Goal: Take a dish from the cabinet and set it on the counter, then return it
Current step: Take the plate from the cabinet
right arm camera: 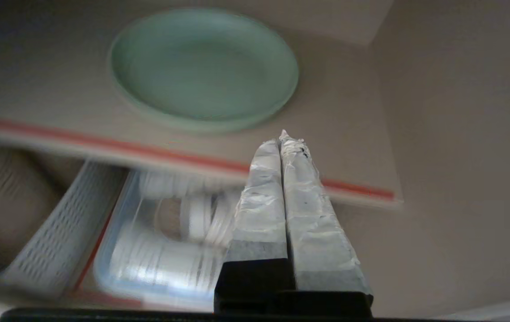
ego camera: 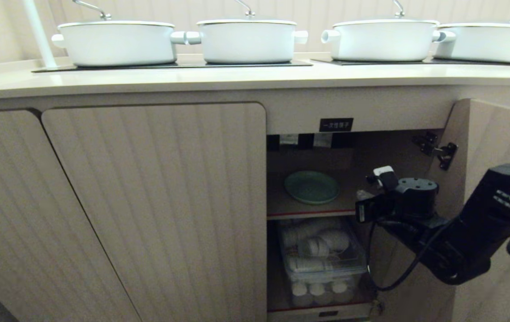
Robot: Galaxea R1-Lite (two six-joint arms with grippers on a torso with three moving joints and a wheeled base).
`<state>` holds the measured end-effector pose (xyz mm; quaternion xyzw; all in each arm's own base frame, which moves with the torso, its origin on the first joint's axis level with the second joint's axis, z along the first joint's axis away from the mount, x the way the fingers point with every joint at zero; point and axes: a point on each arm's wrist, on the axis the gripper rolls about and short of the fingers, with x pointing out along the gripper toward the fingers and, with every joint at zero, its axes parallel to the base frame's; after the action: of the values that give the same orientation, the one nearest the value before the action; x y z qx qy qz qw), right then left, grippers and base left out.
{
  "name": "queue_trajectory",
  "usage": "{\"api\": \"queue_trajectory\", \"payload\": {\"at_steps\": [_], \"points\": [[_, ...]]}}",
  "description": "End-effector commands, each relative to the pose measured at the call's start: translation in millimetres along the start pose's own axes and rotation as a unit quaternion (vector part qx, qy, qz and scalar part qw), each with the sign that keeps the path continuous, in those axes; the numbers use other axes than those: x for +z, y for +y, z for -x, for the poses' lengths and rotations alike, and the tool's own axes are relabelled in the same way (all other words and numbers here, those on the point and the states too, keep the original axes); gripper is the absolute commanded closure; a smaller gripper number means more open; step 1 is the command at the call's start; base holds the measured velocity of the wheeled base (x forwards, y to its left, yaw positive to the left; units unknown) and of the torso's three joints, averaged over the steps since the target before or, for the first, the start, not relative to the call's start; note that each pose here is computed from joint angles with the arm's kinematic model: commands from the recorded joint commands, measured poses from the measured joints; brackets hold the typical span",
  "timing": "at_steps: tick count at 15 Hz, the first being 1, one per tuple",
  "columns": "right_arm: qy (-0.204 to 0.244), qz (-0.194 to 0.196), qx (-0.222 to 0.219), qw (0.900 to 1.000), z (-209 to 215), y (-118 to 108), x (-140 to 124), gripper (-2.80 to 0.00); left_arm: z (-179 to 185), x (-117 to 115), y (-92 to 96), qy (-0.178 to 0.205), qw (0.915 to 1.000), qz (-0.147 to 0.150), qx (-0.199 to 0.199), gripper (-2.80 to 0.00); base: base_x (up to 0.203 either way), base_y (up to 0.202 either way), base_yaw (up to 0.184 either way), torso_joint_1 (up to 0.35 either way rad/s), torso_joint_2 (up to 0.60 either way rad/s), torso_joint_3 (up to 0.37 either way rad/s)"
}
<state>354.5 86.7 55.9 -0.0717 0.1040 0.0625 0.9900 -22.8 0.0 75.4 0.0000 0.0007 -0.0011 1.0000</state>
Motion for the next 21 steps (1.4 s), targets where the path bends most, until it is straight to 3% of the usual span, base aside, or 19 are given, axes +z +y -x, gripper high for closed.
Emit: {"api": "queue_trajectory", "payload": {"at_steps": [1, 7, 21], "points": [[-0.009, -0.002, -0.009, 1.0, -10.1, -2.8, 0.2, 0.0, 0.0, -0.1, 0.0, 0.0, 1.0, 0.0, 0.0, 0.0, 0.0, 0.0, 0.0, 0.0, 0.0, 0.0], [-0.024, -0.009, -0.034, 0.999, -27.8, -21.8, 2.7, 0.0, 0.0, -0.1, 0.0, 0.0, 1.0, 0.0, 0.0, 0.0, 0.0, 0.0, 0.0, 0.0, 0.0, 0.0], [-0.049, -0.011, -0.031, 0.998, -56.1, -17.0, 6.6, 0.0, 0.0, 0.0, 0.0, 0.0, 1.0, 0.0, 0.0, 0.0, 0.0, 0.0, 0.0, 0.0, 0.0, 0.0]]}}
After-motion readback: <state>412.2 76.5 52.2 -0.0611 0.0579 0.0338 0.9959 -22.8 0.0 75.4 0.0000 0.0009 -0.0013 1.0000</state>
